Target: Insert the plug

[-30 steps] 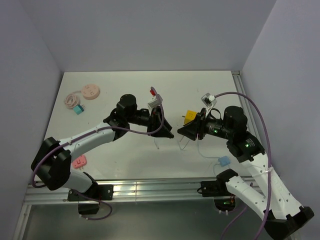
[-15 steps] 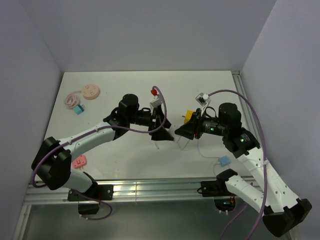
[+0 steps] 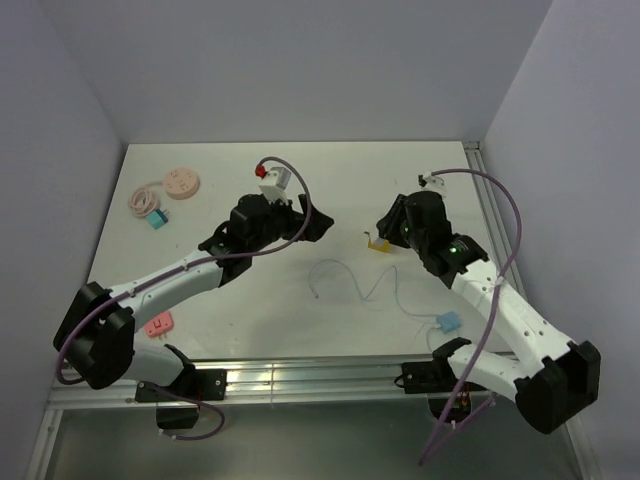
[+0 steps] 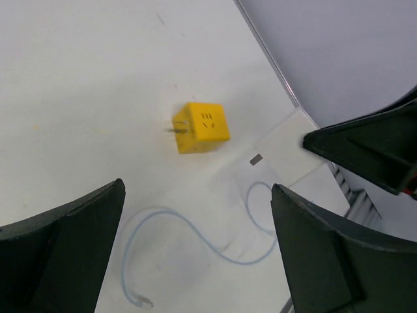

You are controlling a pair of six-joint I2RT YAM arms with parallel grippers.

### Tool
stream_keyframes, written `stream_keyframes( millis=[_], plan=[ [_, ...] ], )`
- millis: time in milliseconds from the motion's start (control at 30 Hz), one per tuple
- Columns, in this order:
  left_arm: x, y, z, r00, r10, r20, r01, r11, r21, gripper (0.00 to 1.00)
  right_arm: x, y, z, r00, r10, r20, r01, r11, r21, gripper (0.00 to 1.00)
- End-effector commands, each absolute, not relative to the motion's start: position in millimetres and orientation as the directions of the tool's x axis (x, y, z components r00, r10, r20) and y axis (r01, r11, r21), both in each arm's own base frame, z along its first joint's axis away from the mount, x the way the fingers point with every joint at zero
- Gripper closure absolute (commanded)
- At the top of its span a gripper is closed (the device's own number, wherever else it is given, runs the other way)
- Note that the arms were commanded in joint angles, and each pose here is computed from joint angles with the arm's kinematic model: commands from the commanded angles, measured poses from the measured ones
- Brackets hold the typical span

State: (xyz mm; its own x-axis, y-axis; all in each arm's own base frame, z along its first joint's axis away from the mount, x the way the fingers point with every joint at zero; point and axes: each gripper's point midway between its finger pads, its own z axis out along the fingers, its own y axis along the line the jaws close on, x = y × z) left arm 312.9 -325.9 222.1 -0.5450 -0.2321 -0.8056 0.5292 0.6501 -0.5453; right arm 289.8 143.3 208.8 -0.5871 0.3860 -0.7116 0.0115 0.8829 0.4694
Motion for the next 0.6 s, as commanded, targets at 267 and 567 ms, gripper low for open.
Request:
stream_keyframes(
  millis=[267,567],
  plan=[
    [330.5,-291.4,249.0,-0.409,-0.464,-0.786,0.398,0.684,-0.611,0.10,370.8,106.9,207.0,-0.313,0.425,-0.850,0.420,0.864,0.278,1.00],
    [329.8,-302.9,231.8,-0.462,-0.430,-0.776,0.408,0.674,-0.616,0.09,389.4,108.8,186.3,-0.330,0.390,-0.860,0.490,0.849,0.198,1.00]
  ],
)
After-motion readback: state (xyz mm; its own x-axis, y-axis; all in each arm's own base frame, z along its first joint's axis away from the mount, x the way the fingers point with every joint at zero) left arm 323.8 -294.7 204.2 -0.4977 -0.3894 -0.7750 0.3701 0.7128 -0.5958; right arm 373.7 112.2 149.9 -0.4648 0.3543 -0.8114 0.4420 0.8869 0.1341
